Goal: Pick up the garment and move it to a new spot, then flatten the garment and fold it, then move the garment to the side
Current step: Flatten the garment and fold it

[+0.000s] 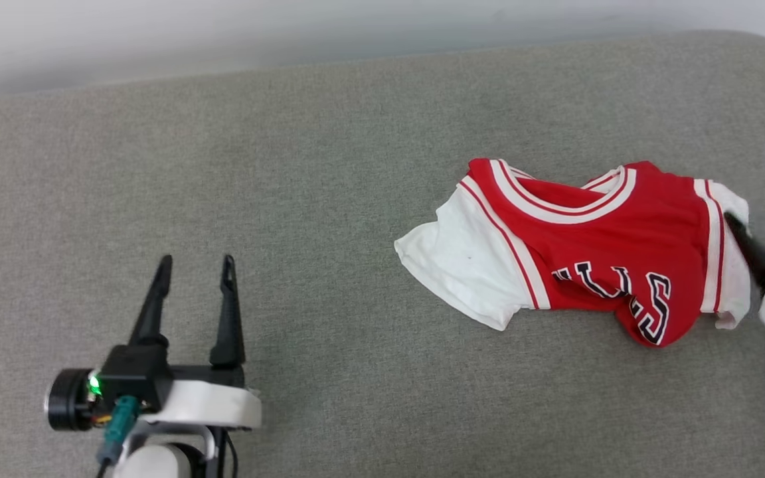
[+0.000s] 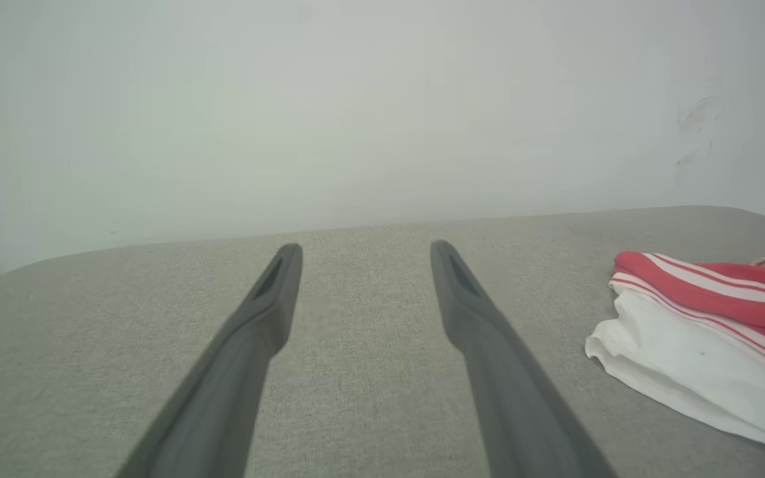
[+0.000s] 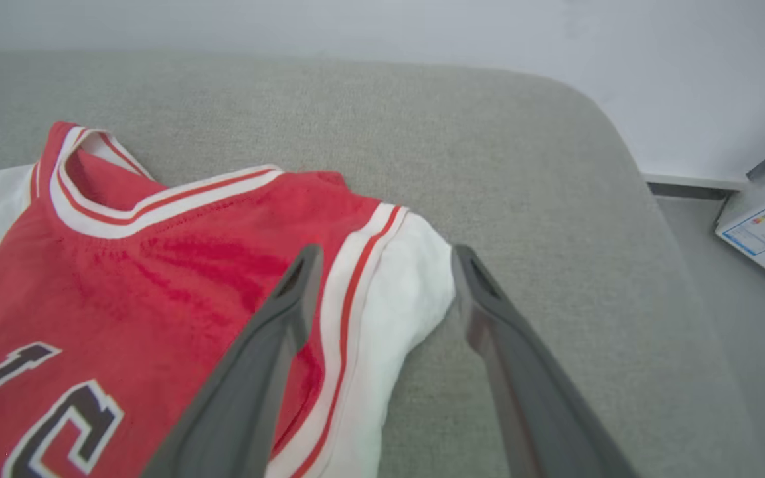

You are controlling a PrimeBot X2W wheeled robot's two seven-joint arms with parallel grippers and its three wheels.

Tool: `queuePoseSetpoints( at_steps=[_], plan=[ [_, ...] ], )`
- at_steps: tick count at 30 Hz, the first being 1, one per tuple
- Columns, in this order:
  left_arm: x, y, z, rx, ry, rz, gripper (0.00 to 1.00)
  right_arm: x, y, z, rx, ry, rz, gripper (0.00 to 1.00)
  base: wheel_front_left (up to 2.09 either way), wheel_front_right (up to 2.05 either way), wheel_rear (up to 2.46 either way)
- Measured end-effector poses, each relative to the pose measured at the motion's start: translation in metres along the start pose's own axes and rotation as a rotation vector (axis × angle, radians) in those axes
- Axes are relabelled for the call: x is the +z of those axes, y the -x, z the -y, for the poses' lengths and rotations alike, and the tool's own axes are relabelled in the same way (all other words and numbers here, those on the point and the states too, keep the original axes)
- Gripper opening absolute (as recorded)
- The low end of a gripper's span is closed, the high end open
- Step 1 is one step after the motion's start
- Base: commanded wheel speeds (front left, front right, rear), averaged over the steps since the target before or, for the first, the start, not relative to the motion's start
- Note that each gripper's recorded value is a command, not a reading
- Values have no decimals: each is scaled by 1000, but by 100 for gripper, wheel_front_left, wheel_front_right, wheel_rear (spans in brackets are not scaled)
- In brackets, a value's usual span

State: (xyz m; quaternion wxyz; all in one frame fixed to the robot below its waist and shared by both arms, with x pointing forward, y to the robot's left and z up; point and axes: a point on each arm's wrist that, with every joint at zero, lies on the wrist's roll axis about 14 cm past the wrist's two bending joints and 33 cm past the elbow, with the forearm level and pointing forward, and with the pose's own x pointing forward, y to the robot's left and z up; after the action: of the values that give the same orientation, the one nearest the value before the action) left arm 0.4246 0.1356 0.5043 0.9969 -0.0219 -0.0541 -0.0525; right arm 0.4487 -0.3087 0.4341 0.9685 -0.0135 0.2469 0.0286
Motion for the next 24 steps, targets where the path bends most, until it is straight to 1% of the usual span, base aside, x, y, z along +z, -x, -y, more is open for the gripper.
queuePoseSetpoints(
  at_steps=[5, 10, 13, 15, 20, 21, 23, 24],
  plan=[
    [26, -20, -3, -43, -29, 85, 100, 58, 14, 17, -51, 95, 263, 100, 0, 0, 0],
    [43, -45, 3, -125, -66, 138, 100, 117, 27, 7, -67, 107, 517, 100, 0, 0, 0],
    [46, -63, 12, -185, -92, 134, 100, 143, 43, -11, -71, 108, 669, 100, 0, 0, 0],
    [52, -77, 19, -226, -109, 127, 100, 142, 52, -27, -75, 105, 723, 100, 0, 0, 0],
    [54, -107, 44, -333, -130, 35, 100, 133, 72, -55, -91, 84, 794, 100, 0, 0, 0],
    [56, -116, 62, -402, -140, -1, 100, 128, 75, -62, -93, 81, 799, 100, 0, 0, 0],
    [59, -123, 82, -479, -144, -41, 100, 129, 79, -66, -95, 69, 816, 100, 0, 0, 0],
    [59, -123, 82, -479, -144, -41, 100, 129, 79, -66, -95, 69, 816, 100, 0, 0, 0]
  ],
)
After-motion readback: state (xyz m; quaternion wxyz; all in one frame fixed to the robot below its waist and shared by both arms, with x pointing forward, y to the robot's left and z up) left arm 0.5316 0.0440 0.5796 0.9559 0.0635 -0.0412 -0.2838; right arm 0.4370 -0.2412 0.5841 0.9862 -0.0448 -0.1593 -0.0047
